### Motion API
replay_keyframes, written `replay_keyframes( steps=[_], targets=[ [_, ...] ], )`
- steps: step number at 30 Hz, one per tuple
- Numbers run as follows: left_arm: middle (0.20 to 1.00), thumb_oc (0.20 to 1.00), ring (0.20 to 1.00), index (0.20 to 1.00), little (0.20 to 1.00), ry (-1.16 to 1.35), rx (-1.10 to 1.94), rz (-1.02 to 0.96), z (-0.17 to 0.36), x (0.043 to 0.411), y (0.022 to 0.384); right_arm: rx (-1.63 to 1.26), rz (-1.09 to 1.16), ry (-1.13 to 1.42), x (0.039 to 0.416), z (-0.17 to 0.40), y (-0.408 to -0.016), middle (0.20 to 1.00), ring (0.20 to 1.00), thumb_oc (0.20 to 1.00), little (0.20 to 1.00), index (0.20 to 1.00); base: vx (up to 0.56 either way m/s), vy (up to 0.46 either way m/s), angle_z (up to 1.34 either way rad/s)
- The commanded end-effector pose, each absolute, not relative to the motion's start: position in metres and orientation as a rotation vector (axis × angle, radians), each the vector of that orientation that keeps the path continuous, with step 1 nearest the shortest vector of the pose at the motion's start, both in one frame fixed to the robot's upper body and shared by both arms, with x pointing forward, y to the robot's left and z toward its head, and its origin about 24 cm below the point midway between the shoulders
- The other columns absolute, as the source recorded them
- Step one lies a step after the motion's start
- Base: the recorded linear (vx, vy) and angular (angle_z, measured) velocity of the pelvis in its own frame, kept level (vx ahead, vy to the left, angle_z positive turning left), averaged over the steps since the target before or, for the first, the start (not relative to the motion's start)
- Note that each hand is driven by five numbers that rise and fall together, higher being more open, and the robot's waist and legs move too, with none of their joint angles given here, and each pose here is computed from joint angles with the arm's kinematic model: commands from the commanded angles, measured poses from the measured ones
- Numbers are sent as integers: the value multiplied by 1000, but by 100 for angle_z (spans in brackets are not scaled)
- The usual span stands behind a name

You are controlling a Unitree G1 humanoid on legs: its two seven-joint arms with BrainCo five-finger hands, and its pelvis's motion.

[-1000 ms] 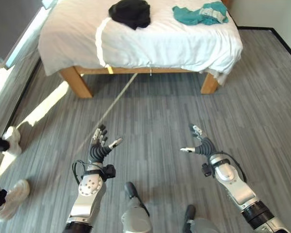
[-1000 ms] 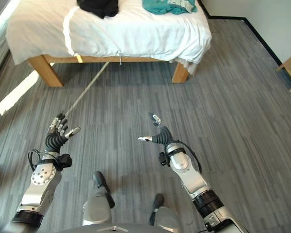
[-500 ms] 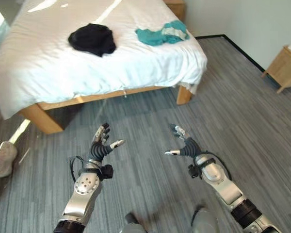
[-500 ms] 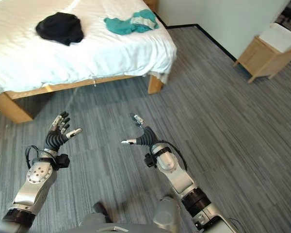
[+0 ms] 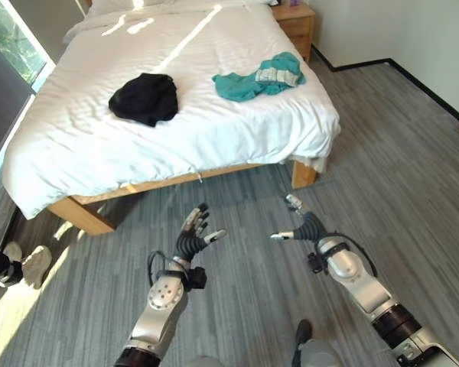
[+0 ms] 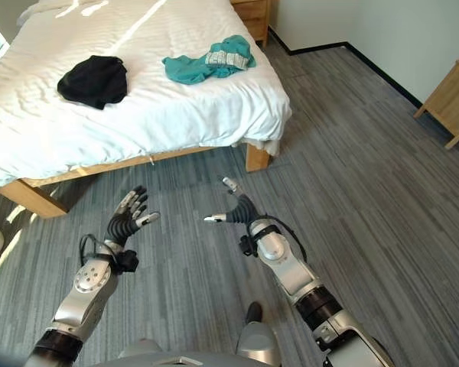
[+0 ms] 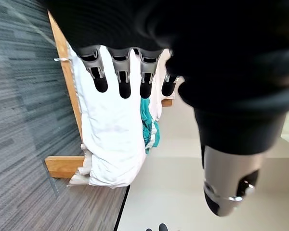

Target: Pick up bed clothes into laundry basket.

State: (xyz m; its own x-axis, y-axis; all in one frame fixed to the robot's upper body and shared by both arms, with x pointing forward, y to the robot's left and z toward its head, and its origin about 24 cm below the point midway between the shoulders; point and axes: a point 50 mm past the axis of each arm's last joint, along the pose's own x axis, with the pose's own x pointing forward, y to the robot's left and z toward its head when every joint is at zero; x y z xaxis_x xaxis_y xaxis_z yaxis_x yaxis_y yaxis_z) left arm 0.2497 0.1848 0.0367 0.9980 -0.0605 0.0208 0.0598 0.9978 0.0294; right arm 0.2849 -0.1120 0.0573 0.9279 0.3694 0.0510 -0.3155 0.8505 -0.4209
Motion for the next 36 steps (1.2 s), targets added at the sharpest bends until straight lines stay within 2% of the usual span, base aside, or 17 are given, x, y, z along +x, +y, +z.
replay_keyframes(
  steps=[1, 8, 16, 23, 27, 31, 36],
  targets=[
    [1000, 1000, 1000, 1000, 1000, -152, 126, -48, 65, 250, 202, -368, 436, -228, 278, 70, -91, 1000, 1000, 1000, 1000, 1000, 292, 194, -63],
    [1000, 1000, 1000, 1000, 1000, -143, 123, -10, 64, 243, 212, -351, 467, -188, 271, 60, -89, 1000, 1000, 1000, 1000, 1000, 411, 199, -41],
    [1000, 1000, 1000, 1000, 1000, -172, 155, 14, 73, 248, 216, -317, 520, -260, 273, 74, -61, 1000, 1000, 1000, 1000, 1000, 265, 185, -15],
    [1000, 1000, 1000, 1000, 1000, -172, 84, 14, 70, 246, 211, -273, 478, -264, 270, 75, -68, 1000, 1000, 1000, 1000, 1000, 307, 23, 9],
    [1000, 1000, 1000, 1000, 1000, -153, 64, -5, 64, 243, 206, -246, 480, -241, 266, 70, -68, 1000, 1000, 1000, 1000, 1000, 285, -3, 98],
    [1000, 1000, 1000, 1000, 1000, -165, 79, -40, 65, 242, 199, -283, 469, -257, 265, 71, -70, 1000, 1000, 1000, 1000, 1000, 181, -5, 53],
    [1000, 1000, 1000, 1000, 1000, -207, 100, 26, 72, 244, 206, -406, 389, -239, 274, 64, -83, 1000, 1000, 1000, 1000, 1000, 150, -26, 15]
  ],
)
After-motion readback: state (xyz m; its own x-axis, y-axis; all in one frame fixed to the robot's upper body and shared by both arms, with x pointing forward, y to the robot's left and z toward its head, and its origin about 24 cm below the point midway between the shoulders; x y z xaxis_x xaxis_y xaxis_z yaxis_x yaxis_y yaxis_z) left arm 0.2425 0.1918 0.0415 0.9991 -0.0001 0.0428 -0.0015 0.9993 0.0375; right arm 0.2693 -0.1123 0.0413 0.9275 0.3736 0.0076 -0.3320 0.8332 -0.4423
